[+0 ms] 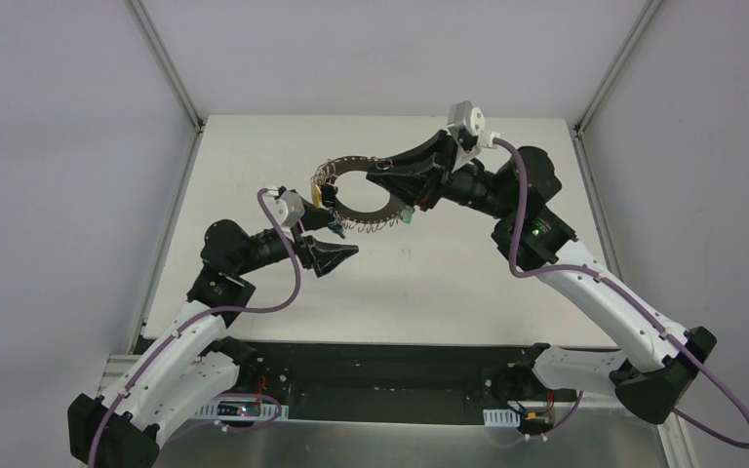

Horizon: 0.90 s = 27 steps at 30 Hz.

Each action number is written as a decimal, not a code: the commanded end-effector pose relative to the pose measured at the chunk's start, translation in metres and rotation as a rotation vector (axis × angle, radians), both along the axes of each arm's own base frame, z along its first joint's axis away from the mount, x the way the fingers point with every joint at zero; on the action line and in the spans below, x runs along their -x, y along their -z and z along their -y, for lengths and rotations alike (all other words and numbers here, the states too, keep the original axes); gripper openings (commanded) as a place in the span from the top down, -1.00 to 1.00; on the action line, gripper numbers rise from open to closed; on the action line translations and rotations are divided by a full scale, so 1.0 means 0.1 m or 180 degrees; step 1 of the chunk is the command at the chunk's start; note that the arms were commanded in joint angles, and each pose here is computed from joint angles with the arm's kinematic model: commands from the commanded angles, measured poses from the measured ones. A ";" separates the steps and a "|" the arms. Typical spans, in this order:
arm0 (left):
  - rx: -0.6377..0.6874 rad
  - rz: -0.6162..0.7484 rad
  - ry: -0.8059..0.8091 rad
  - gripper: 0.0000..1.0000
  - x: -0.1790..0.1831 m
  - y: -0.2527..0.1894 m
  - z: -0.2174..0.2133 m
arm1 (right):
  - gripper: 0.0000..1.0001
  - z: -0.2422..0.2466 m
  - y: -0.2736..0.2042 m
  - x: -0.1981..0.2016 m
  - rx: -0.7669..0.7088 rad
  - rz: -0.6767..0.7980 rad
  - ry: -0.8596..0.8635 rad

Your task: Remove the keys from the keyring

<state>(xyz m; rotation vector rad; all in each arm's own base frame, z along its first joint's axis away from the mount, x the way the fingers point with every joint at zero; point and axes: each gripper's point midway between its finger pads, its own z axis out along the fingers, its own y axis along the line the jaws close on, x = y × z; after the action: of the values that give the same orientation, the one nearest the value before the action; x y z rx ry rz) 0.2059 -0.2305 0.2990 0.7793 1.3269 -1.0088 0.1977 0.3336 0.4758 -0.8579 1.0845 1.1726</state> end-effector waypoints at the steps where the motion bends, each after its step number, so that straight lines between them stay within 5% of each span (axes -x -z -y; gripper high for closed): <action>1: 0.0179 0.0303 0.0172 -0.48 0.11 -0.23 0.02 | 1.00 0.02 -0.23 0.12 -0.0268 0.0176 -0.0109; 7: 0.0203 0.0358 0.0292 -0.27 0.18 -0.27 0.03 | 1.00 0.01 -0.09 0.06 -0.0224 0.0115 -0.0022; 12: 0.0177 0.0338 0.0321 0.68 0.18 -0.26 0.04 | 1.00 0.02 -0.08 0.05 -0.0224 0.0126 0.0016; 15: 0.0165 0.0304 0.0308 0.66 0.17 -0.25 0.04 | 1.00 0.04 -0.10 0.06 -0.0233 0.0163 0.0044; 19: 0.0152 0.0242 0.0289 0.31 0.14 -0.22 0.05 | 1.00 0.07 -0.14 0.05 -0.0247 0.0213 0.0102; 27: 0.0126 0.0192 0.0301 0.29 0.13 -0.20 0.06 | 1.00 0.08 -0.20 0.09 -0.0272 0.0238 0.0061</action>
<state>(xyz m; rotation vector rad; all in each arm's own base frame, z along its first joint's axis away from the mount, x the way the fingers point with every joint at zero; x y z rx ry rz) 0.1955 -0.2376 0.3010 0.8190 1.2912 -1.0877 0.2053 0.3402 0.4420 -0.8481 1.1640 1.1681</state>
